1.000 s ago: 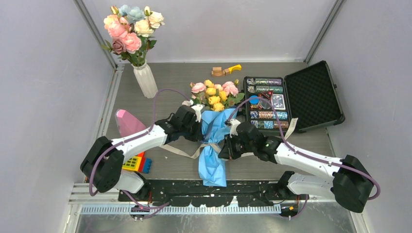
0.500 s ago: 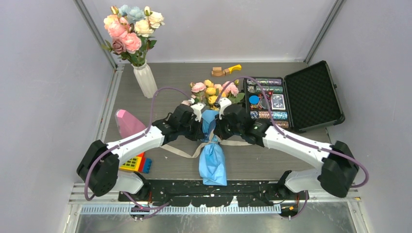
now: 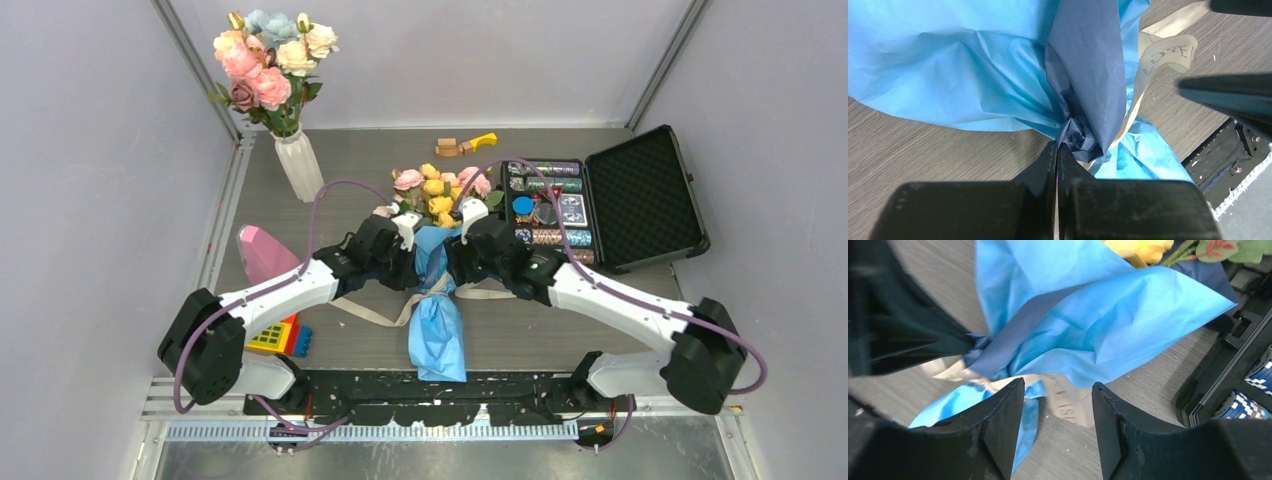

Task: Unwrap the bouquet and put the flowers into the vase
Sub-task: Untie the ribbon from the wrapping paper.

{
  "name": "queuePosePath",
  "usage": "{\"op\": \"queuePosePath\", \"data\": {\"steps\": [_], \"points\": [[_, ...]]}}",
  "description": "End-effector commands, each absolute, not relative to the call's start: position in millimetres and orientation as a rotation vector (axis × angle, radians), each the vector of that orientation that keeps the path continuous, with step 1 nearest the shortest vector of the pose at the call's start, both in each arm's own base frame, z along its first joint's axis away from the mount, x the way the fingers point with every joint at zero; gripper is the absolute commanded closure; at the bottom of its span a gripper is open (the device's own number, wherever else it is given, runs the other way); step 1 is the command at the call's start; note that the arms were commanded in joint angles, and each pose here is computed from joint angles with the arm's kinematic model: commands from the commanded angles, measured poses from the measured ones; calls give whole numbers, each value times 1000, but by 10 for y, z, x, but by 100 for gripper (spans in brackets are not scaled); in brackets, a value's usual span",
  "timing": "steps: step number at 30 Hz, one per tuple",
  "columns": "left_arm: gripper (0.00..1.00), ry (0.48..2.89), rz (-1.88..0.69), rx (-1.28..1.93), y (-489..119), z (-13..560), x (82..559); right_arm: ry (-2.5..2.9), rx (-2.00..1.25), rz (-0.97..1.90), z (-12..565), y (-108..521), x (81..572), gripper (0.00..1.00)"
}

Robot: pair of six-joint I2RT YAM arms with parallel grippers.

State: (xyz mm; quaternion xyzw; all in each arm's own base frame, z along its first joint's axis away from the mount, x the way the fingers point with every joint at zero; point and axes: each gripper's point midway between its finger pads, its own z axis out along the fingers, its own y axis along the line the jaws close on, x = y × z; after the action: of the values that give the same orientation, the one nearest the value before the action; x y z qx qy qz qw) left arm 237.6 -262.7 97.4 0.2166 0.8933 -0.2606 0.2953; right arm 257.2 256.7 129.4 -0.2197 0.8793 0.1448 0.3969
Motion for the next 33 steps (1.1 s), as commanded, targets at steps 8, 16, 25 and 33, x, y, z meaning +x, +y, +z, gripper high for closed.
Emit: {"op": "queuePosePath", "data": {"steps": [8, 16, 25, 33], "points": [[100, 2351, -680, 521, -2634, 1108, 2486, 2130, -830, 858, 1868, 2882, 1836, 53], [100, 2360, -697, 516, -2657, 1099, 2484, 2178, -942, 825, 1503, 3072, 1852, 59], [100, 2371, -703, 520, -2667, 1100, 2471, 2190, -991, 740, 1258, 3130, 2007, 59], [100, 2377, -702, 523, -2660, 1088, 2463, 2176, -986, 694, 1202, 3153, 2110, 60]]}}
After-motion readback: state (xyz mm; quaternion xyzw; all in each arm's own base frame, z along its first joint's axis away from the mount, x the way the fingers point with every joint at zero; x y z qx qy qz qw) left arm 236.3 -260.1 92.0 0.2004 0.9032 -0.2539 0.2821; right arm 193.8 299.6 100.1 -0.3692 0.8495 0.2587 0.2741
